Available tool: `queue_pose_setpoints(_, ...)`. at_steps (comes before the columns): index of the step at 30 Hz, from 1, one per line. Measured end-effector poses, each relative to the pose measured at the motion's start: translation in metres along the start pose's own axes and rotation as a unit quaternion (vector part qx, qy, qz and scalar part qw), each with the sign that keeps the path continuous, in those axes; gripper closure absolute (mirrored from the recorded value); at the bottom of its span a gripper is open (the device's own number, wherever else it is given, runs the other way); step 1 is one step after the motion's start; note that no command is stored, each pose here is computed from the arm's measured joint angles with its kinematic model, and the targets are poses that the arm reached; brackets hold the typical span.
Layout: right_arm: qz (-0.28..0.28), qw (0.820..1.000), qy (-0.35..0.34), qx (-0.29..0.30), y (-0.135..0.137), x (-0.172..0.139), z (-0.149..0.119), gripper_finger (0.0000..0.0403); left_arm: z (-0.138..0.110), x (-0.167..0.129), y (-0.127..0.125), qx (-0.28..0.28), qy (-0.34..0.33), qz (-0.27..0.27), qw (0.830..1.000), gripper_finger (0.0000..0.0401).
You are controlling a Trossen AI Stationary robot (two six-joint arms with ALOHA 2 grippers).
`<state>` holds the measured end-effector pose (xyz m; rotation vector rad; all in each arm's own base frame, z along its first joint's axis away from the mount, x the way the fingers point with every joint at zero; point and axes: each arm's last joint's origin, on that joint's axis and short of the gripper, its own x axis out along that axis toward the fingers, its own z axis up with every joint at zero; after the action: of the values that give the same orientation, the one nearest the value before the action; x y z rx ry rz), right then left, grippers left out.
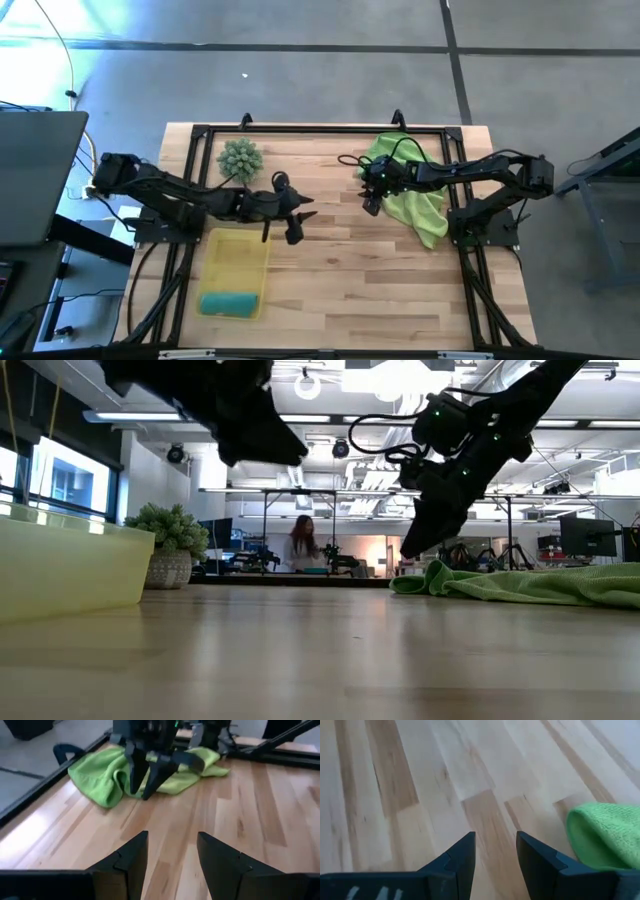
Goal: Roll microfiber towels into tight, uniform cylinder then place into a basket
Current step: Fold the light green towel
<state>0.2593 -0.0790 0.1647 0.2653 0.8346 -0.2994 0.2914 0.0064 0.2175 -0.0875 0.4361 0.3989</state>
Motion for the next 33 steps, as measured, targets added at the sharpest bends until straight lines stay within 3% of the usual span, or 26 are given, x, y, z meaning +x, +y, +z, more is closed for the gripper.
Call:
queue_pose_setpoints(9, 0.025, 0.998, 0.032, 0.05, 0.001, 0.0, -0.005, 0.0269, -0.011, 0.021, 0.002, -0.026, 0.006, 0.012, 1.0, 0.0243)
queue_pose_setpoints(15, -0.059, 0.972, 0.146, 0.176, -0.011, -0.005, -0.029, 0.0269, -0.011, 0.022, 0.002, -0.025, 0.006, 0.009, 1.0, 0.0243)
queue_pose_setpoints(21, -0.143, 0.958, 0.182, 0.172, -0.011, -0.01, -0.04, 0.0269, -0.008, 0.022, 0.002, -0.02, -0.01, 0.006, 1.0, 0.0243)
queue_pose_setpoints(33, -0.158, 0.952, 0.211, 0.157, -0.007, -0.012, -0.046, 0.0275, -0.008, 0.022, 0.002, -0.02, -0.01, 0.006, 1.0, 0.0243)
